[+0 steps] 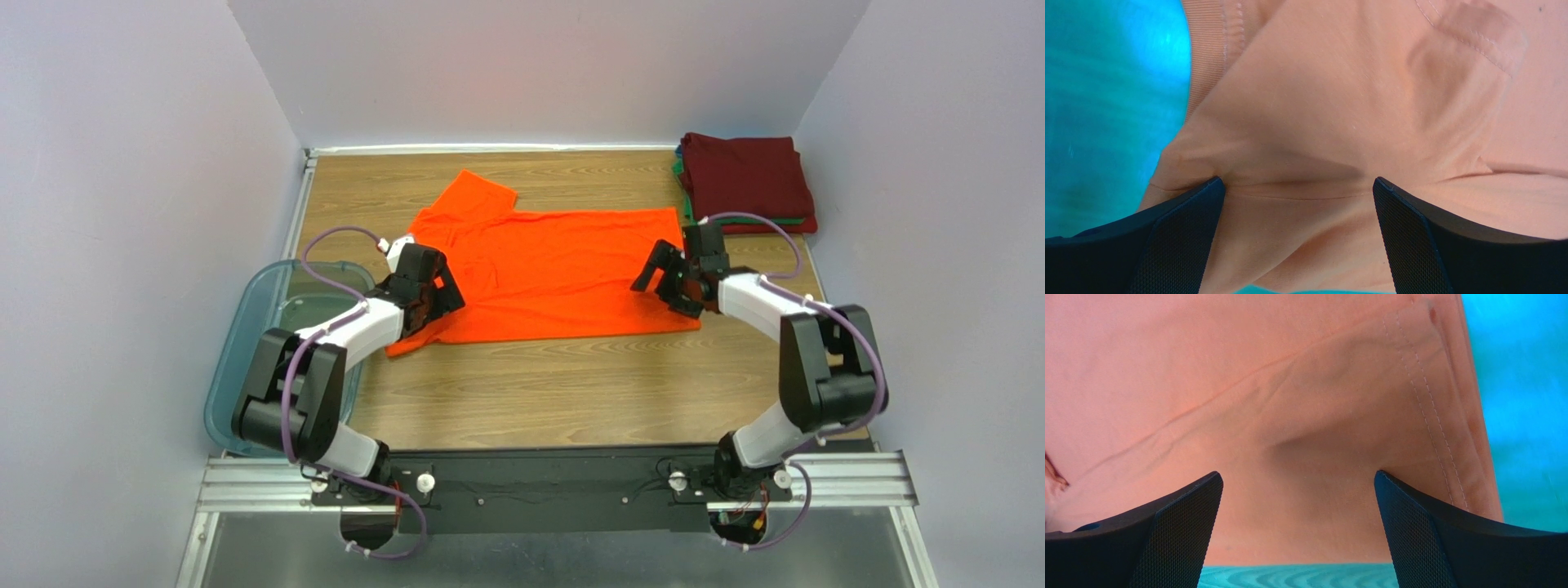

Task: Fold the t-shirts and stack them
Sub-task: Fold the tshirt

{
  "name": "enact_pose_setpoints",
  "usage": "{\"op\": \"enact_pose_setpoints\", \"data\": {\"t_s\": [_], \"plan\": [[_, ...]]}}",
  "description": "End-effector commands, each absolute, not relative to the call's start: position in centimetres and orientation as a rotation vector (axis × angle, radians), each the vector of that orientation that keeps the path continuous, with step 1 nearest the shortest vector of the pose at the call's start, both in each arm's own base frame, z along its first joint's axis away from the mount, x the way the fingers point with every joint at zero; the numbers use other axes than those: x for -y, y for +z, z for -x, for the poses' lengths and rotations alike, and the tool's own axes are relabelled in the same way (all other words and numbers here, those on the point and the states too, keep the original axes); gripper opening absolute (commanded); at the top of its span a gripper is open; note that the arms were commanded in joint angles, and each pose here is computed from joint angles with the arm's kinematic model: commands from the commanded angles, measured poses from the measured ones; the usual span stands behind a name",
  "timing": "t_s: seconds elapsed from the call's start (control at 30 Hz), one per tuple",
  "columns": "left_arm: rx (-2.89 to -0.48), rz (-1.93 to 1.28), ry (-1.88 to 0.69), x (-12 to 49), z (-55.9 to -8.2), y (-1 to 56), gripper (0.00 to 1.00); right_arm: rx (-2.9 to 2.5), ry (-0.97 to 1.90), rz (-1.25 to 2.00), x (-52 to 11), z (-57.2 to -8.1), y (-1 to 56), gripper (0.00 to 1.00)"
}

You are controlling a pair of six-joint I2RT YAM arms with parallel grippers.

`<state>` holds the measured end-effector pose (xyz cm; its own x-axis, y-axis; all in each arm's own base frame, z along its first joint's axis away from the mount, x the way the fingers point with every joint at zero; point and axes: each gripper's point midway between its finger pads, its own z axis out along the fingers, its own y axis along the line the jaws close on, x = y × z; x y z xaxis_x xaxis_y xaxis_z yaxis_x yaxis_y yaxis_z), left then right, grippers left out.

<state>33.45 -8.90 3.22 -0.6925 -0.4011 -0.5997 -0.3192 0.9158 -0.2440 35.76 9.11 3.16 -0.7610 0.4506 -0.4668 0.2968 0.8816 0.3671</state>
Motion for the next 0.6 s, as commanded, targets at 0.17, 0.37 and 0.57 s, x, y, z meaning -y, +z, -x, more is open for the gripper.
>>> {"op": "enact_pose_setpoints", "data": {"t_s": [0.17,0.37,0.57], "plan": [[-2.504,0.656,-0.149,8.3,-26.1,1.5,0.98,-2.738,0.123,-0.799,-5.6,-21.8,-1.2,1.00],[-2.470,0.710,-0.196,9.0,-25.0,3.2,0.98,-2.736,0.187,-0.831,-6.1,-19.9,-0.7,1.00],[-2.407,0.639,-0.244,10.7,-25.4,6.5,0.98,-2.580,0.339,-0.634,-7.3,-23.7,5.3,1.00]]}}
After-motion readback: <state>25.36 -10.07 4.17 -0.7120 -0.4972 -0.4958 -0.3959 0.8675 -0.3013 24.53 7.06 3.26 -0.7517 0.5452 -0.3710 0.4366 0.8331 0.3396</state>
